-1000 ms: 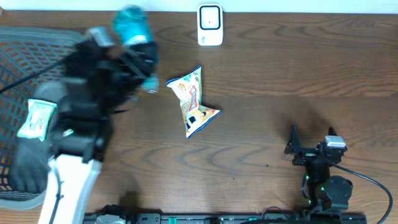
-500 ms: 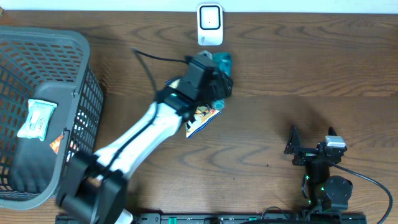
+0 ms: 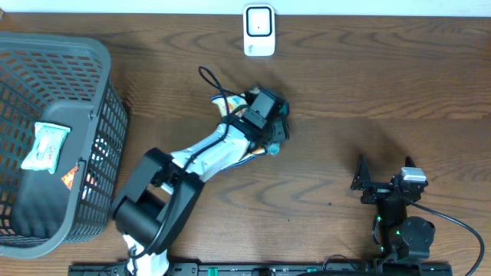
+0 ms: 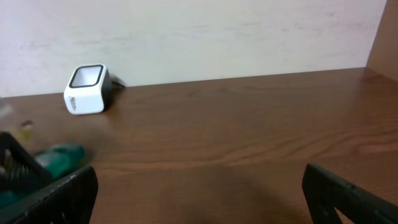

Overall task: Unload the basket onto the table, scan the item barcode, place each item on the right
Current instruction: 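Carry the teal bottle beside the snack bag and set it down, then return the left gripper into the basket and grasp the orange box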

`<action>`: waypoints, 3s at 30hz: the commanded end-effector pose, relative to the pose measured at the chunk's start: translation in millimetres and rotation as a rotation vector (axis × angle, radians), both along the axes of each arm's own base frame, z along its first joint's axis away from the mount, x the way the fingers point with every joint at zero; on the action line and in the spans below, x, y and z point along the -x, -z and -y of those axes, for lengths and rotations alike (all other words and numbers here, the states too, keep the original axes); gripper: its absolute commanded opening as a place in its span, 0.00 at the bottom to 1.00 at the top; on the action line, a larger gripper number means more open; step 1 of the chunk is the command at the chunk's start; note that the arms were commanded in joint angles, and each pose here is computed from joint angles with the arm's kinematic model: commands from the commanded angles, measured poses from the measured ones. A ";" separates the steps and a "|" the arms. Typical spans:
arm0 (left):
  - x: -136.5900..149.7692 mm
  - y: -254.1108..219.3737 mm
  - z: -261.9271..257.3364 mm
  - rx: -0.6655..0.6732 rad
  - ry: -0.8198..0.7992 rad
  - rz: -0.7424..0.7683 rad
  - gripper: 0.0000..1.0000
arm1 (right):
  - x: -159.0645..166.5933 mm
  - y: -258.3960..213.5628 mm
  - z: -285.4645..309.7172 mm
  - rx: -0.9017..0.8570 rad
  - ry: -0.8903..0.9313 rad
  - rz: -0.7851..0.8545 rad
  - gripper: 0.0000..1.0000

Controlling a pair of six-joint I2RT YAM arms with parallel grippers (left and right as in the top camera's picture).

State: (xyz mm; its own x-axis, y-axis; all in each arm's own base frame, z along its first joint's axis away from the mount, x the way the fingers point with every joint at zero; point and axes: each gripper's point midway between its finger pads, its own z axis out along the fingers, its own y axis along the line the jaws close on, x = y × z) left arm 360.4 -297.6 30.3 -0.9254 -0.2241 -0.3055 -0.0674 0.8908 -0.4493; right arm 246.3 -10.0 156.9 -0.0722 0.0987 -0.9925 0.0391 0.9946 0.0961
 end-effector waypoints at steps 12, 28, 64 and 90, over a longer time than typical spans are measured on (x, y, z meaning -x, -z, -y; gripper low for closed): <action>-0.2 16.5 -3.0 -0.078 0.050 -0.002 0.87 | 0.1 0.5 -0.7 -0.005 -0.003 0.000 0.99; -15.1 -134.7 -49.8 -0.032 0.049 0.205 0.98 | 0.1 0.5 -0.7 -0.005 -0.003 0.000 0.99; 108.5 -304.2 -309.0 -0.191 -0.603 0.490 0.98 | 0.2 0.6 -0.7 -0.005 -0.003 -0.001 0.99; 22.3 -272.0 -294.8 -0.288 -0.436 0.398 0.98 | 0.1 0.8 -0.7 -0.005 -0.003 -0.001 0.99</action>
State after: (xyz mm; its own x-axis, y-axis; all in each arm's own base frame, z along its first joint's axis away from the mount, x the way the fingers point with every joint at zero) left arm 335.5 -10.1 248.8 -0.6431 -0.4843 -0.5932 -0.4025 0.8728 -0.2761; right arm 246.3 -10.0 156.9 -0.0722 0.0987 -0.9925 0.0391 0.9946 0.0961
